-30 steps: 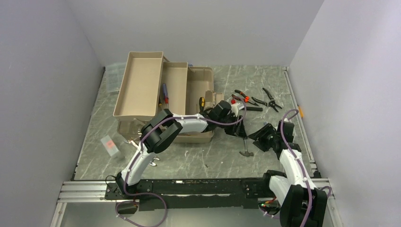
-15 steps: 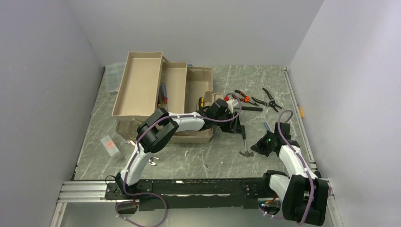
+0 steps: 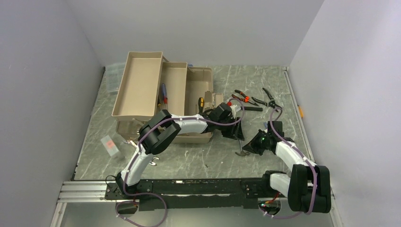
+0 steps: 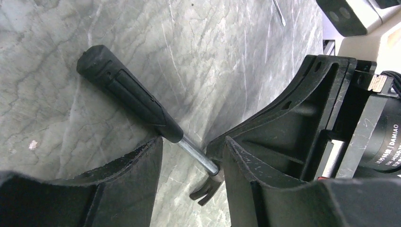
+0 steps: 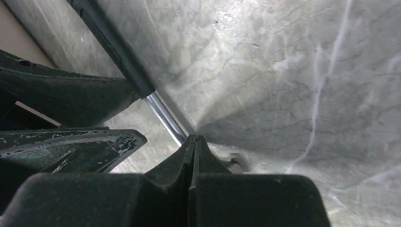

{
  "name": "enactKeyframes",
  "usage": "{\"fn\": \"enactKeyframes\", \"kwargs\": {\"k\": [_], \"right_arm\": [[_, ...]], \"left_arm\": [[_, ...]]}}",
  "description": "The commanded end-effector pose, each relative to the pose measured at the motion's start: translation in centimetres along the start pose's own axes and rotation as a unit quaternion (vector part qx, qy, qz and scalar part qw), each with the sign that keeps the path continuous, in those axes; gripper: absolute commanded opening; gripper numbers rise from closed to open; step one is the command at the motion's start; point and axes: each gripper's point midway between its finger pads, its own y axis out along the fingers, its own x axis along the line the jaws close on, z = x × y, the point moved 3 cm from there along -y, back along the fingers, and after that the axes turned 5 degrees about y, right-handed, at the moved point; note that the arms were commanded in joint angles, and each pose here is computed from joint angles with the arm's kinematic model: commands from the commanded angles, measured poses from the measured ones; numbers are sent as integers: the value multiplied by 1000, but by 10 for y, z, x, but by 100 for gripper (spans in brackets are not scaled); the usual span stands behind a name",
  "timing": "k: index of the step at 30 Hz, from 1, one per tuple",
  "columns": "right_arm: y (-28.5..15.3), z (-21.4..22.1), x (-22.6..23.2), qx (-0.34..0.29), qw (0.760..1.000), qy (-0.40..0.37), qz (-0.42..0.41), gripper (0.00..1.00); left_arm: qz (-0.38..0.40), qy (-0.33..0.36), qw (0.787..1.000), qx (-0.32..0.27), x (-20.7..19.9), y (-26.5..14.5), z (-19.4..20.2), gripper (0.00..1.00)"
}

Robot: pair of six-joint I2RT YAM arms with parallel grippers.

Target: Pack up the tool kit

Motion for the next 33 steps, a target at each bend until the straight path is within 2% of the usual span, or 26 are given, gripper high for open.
{"fn": "enactKeyframes", "kwargs": {"k": [1,11,17,21,33], "right_arm": [[3,2,13,8,999,0,-37,0],[8,10,15,18,999,-2,-37,0],[9,8,16,-1,999,3,-50,0],[15,13,13,-4,997,-7,-81,0],[16,14,5,-33,995,-17,-89,0]], "left_arm": [[-55,-41,995,67,36,11,43,55],[-33,-49,995,77,30,19,48,54],[-38,-40,994,90,27,9,50,55],[-35,-39,992,115,23,-1,57,55],[-25,-46,984,171,17,-1,77,54]]}}
